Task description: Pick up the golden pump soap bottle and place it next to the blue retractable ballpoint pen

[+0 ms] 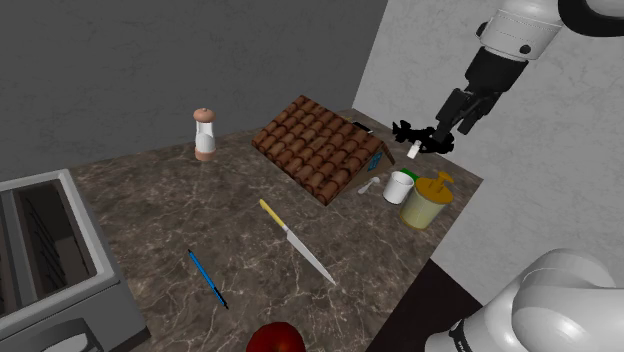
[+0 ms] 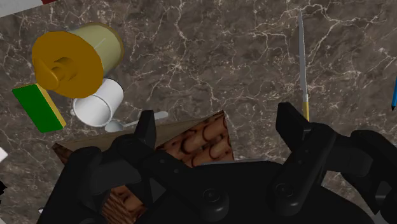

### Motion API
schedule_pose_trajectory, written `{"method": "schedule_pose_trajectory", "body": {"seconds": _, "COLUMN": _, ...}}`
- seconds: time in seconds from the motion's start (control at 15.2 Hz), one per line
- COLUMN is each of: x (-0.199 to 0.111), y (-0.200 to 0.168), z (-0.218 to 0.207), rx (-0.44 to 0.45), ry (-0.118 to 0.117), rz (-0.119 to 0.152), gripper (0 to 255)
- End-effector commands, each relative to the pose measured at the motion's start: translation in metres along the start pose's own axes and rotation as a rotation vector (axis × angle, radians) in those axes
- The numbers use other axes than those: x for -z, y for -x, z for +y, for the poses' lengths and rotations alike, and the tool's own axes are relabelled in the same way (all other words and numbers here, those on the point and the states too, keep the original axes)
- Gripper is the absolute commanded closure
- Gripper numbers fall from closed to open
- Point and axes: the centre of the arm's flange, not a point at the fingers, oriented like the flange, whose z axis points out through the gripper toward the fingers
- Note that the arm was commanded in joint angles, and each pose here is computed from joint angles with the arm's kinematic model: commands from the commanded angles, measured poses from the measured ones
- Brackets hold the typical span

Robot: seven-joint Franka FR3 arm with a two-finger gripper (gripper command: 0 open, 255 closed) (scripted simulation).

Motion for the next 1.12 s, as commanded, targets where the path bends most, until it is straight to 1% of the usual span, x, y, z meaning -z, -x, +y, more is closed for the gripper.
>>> {"method": "schedule_pose_trajectory", "body": {"seconds": 0.0, "x": 0.0, "y": 0.0, "z": 0.0, "rx": 0.0, "ry": 0.0, "rz": 0.0, "gripper": 0}}
{"method": "schedule_pose_trajectory", "body": {"seconds": 1.06, "x": -0.134, "y": -0.013, "z": 0.171, "rx": -0.011, "ry": -0.057, "rz": 0.027, "gripper": 0}}
